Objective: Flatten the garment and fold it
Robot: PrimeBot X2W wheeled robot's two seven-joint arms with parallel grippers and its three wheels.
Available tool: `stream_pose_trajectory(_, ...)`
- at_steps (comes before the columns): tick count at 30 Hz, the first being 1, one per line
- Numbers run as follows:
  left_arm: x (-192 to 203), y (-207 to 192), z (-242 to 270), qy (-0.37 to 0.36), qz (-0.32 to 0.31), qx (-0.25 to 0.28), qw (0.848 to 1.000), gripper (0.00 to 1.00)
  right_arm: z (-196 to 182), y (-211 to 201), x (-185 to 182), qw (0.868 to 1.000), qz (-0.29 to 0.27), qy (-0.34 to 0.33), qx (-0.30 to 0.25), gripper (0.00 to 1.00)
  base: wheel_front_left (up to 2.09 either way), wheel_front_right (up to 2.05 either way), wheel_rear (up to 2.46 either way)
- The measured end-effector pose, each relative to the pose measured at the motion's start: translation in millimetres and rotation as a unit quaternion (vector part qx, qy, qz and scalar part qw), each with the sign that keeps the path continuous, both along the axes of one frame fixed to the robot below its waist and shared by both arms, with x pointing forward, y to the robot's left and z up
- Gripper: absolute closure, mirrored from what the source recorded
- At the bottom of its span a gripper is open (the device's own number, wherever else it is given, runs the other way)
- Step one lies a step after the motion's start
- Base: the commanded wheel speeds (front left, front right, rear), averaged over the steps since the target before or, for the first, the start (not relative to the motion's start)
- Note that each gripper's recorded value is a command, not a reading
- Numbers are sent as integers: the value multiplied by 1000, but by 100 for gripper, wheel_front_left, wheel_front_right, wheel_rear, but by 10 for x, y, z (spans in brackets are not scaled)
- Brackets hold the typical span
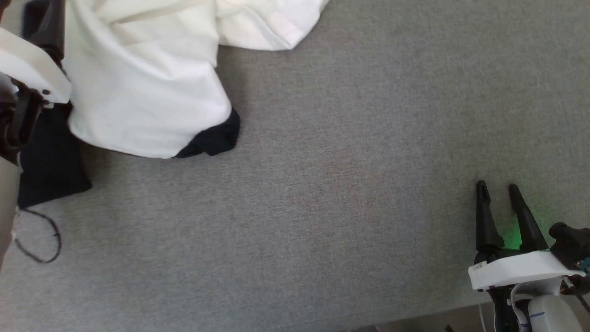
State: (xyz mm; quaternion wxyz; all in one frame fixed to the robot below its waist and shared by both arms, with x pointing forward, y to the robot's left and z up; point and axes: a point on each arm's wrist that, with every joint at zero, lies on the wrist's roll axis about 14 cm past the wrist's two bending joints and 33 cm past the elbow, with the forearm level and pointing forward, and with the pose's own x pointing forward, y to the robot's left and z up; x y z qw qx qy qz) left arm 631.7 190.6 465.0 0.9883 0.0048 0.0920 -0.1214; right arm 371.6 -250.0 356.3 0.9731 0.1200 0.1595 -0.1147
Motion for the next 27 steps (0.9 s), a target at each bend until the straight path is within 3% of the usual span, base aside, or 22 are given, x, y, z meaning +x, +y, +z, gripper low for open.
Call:
stream_pose_trajectory(5,-111,-9,486,-73,-6,-23,997,0,79,58,20,1000,11,-7,2,0,0,0,0)
stream_pose_trajectory(10,-461,28,782,-130,1,-42,991,0,194,154,-7,1000,25,-17,5,0,0,0,0)
stream_pose_trajectory(19,-1448,-8,945,-174,42,-56,982,0,409,278,-114,998,47,-35,10,0,0,0,0)
stream_pose_trajectory(27,-2437,120,808,-169,138,-50,975,0,635,400,-171,996,67,-65,14,0,0,0,0)
